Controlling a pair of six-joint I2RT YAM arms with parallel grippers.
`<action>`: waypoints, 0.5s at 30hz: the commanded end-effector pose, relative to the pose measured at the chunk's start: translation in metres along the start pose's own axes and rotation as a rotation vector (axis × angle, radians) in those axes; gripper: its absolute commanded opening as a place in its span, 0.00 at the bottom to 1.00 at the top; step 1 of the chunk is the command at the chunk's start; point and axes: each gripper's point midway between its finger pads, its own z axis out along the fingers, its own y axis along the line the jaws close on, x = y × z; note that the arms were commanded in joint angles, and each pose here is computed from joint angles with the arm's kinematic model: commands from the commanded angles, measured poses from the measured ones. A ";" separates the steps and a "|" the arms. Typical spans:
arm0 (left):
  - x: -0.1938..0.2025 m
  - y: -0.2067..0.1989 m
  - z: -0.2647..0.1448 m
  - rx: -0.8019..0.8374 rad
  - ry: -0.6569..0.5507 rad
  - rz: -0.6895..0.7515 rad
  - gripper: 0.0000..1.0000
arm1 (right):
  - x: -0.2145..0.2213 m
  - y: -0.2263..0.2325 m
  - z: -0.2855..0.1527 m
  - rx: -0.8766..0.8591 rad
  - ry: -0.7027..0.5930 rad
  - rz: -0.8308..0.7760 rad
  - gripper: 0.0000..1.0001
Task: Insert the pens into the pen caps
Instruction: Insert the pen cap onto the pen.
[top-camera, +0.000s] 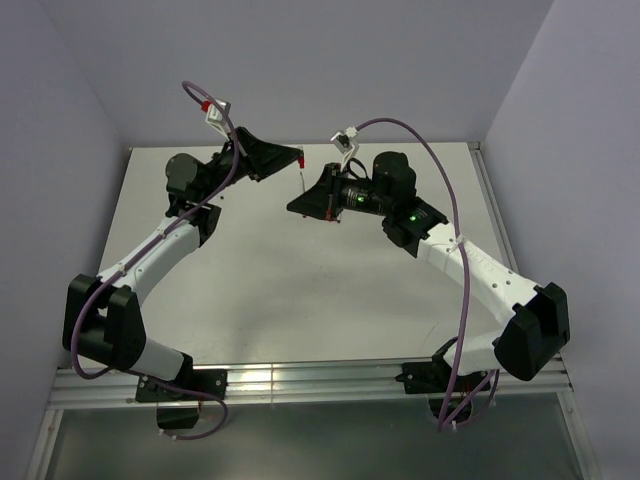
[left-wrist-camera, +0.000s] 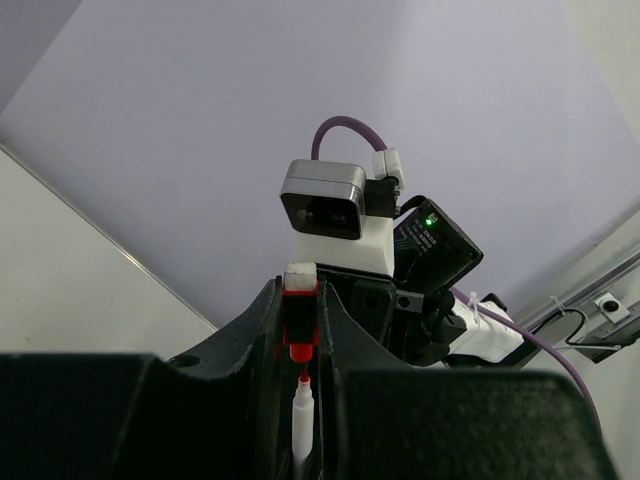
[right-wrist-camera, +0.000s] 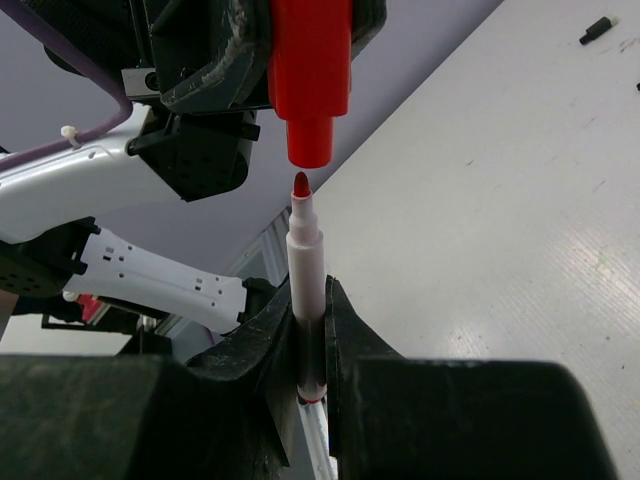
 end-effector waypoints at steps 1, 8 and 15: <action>-0.008 -0.037 0.001 0.094 -0.003 0.103 0.00 | -0.021 0.018 0.000 -0.033 -0.045 -0.055 0.00; -0.002 -0.036 -0.002 0.086 0.012 0.098 0.00 | -0.023 0.018 -0.003 -0.017 -0.052 -0.067 0.00; 0.001 -0.035 -0.004 0.066 0.019 0.106 0.00 | -0.025 0.021 -0.006 -0.018 -0.059 -0.076 0.00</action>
